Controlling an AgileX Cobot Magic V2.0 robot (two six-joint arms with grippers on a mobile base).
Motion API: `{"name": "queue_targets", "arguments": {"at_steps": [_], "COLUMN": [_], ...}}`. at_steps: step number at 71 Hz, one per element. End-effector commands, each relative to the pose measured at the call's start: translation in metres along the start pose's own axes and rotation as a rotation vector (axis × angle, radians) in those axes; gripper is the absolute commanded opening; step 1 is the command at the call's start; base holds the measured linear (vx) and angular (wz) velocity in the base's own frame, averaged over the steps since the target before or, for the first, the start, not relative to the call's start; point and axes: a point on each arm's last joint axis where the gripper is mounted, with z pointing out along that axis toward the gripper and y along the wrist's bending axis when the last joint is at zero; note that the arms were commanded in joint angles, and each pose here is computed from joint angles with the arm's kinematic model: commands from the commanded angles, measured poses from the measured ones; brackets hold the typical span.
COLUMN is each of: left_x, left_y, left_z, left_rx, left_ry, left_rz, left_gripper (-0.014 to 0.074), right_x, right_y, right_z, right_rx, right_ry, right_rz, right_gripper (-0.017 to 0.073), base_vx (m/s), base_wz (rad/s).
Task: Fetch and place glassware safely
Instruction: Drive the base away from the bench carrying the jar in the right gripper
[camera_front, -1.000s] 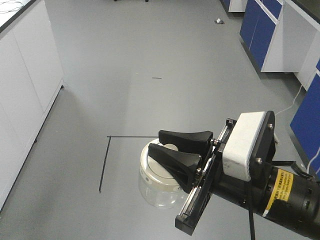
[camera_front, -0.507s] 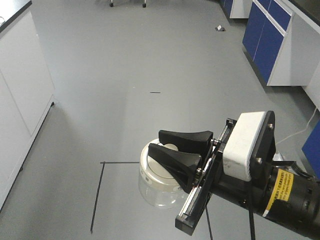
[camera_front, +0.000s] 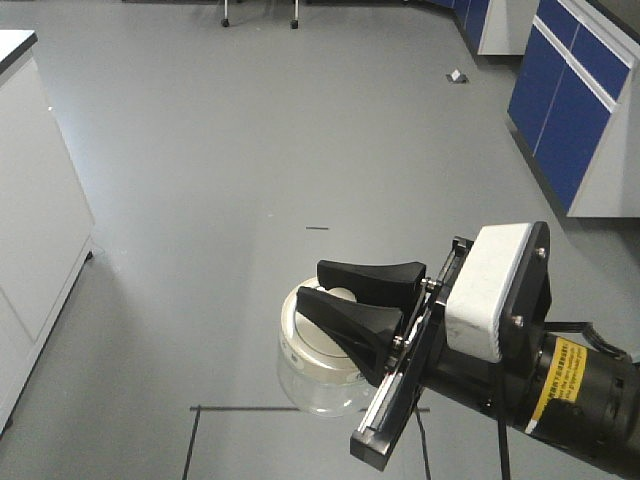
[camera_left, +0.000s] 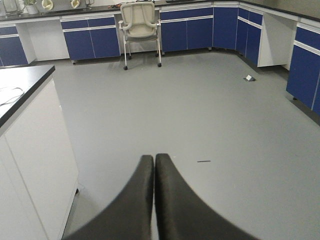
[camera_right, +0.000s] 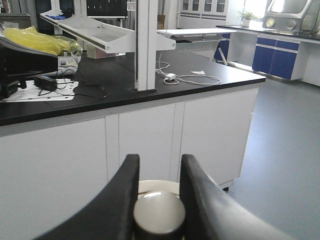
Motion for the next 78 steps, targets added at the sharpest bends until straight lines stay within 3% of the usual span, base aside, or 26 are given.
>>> {"name": "queue_targets", "arguments": {"at_steps": [1, 78], "left_x": [-0.0138, -0.0138], "left_y": [0.0004, 0.0004], "left_z": [-0.0009, -0.0009], "left_rx": [0.001, 0.001], "left_ry": [-0.086, -0.086], "left_rz": [-0.011, -0.011], "left_gripper": [-0.0007, -0.0007], "right_x": [-0.0236, -0.0236], "right_y": [0.0027, 0.0027], "right_z": [-0.002, -0.002], "right_rx": [-0.031, -0.031], "right_ry": [-0.139, -0.139], "right_rz": [-0.006, -0.006], "right_gripper": [-0.0003, -0.0003], "base_vx": [0.51, 0.5], "base_wz": [0.05, -0.01]}}
